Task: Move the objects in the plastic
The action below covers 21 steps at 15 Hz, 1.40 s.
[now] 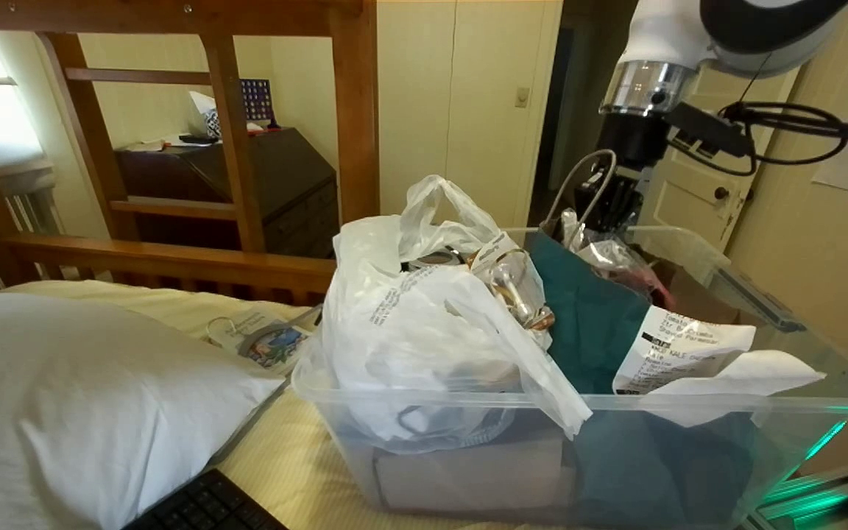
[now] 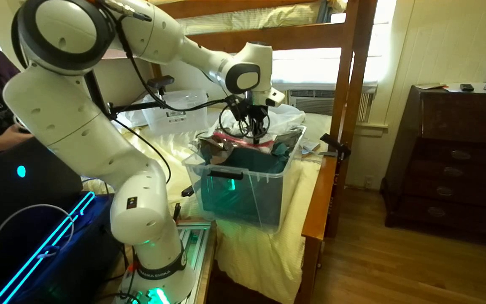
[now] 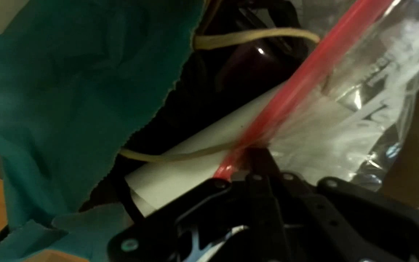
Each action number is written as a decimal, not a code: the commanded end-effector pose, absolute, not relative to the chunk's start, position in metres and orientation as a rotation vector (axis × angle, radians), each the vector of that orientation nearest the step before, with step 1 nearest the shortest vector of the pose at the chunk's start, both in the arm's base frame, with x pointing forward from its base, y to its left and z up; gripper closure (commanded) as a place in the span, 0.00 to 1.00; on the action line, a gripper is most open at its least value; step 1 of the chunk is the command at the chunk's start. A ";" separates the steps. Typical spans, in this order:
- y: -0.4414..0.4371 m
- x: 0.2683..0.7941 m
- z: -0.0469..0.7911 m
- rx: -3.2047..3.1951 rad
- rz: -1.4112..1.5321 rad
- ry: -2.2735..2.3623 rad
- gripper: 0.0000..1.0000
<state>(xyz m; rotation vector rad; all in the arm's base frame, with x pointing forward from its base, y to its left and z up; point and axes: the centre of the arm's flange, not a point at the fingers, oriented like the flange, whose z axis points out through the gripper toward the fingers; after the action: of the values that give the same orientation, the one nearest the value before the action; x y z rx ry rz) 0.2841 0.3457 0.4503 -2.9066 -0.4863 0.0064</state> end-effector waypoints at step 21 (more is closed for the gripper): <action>0.366 0.270 0.469 -2.969 0.035 -0.785 1.00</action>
<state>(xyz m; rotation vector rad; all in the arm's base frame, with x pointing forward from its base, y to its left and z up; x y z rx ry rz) 0.2928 0.3794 0.4213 -2.9032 -0.8719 0.1692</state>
